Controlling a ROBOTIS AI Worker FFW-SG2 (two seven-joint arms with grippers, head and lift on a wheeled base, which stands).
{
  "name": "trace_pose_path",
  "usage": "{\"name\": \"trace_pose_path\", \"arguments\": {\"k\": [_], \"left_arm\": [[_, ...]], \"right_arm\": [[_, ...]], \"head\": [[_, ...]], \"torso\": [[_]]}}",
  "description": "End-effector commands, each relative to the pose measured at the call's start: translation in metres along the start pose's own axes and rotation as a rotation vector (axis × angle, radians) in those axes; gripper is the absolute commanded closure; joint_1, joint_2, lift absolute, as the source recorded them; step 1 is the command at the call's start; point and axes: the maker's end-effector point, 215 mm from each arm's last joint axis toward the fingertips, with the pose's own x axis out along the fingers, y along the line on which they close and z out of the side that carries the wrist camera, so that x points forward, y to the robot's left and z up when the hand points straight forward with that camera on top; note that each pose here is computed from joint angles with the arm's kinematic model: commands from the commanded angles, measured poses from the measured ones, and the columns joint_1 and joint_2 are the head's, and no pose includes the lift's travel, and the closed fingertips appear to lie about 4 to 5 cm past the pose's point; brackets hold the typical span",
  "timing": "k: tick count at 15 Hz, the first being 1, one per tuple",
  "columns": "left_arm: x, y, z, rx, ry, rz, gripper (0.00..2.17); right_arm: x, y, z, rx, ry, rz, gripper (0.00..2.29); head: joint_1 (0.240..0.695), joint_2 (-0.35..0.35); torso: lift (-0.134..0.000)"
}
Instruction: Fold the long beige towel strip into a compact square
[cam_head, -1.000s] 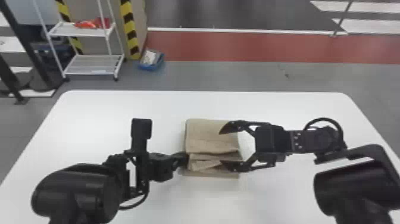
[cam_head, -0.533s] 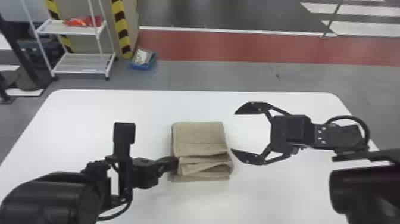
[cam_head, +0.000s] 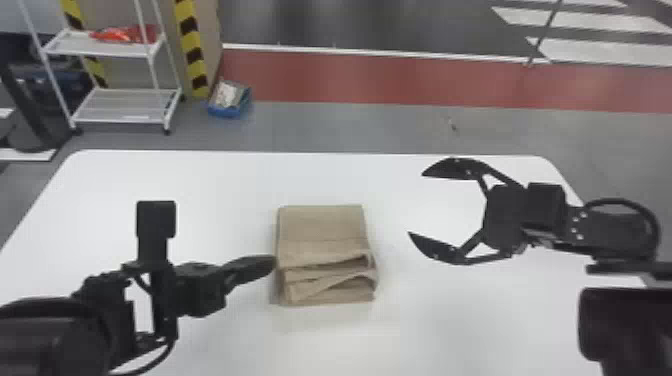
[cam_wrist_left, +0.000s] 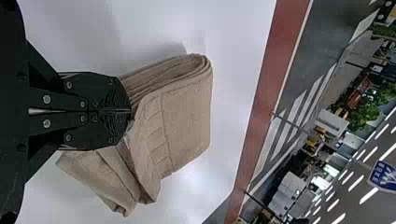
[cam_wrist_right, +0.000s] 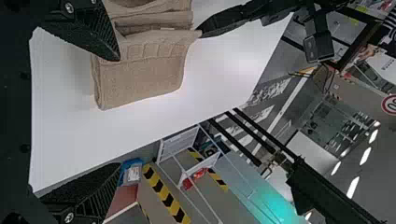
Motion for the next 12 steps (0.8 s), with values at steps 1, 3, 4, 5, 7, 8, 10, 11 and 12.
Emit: {"name": "trace_pose_path", "arguments": {"k": [1,3,4,5,7,8,10,11,12], "left_arm": [[-0.036,0.033,0.02,0.013,-0.063,0.063,1.92],[-0.064,0.064,0.045,0.035,-0.142,0.144,1.92],[-0.078,0.073,0.068,0.078,-0.21,0.195,1.86],[-0.088,0.079,0.09,0.122,-0.294,0.233,1.52],[-0.098,0.085,0.116,0.159,-0.394,0.31,0.16],[-0.101,0.085,0.128,0.171,-0.446,0.335,0.09],[-0.094,0.077,0.138,0.189,-0.499,0.374,0.09],[-0.089,0.067,0.146,0.206,-0.533,0.386,0.09],[-0.086,0.057,0.152,0.218,-0.562,0.391,0.09]], "right_arm": [[-0.018,-0.016,-0.011,0.034,0.018,-0.057,0.09],[-0.03,-0.029,-0.018,0.088,0.017,-0.103,0.09],[-0.035,-0.039,-0.02,0.121,0.008,-0.132,0.09],[-0.039,-0.049,-0.019,0.148,-0.012,-0.168,0.1],[-0.042,-0.065,-0.013,0.202,-0.073,-0.25,0.11],[-0.04,-0.072,-0.011,0.239,-0.101,-0.3,0.11],[-0.032,-0.077,-0.034,0.459,-0.101,-0.373,0.11],[-0.026,-0.076,-0.043,0.556,-0.093,-0.395,0.11],[-0.022,-0.075,-0.051,0.615,-0.07,-0.408,0.12]], "head": [[0.695,-0.099],[0.695,-0.071],[0.695,-0.056],[0.695,-0.044],[0.695,-0.019],[0.695,-0.001],[0.695,0.004],[0.691,0.001],[0.685,-0.004]], "torso": [[-0.124],[-0.124],[-0.124],[-0.124],[-0.124],[-0.124],[-0.124],[-0.124],[-0.124]]}}
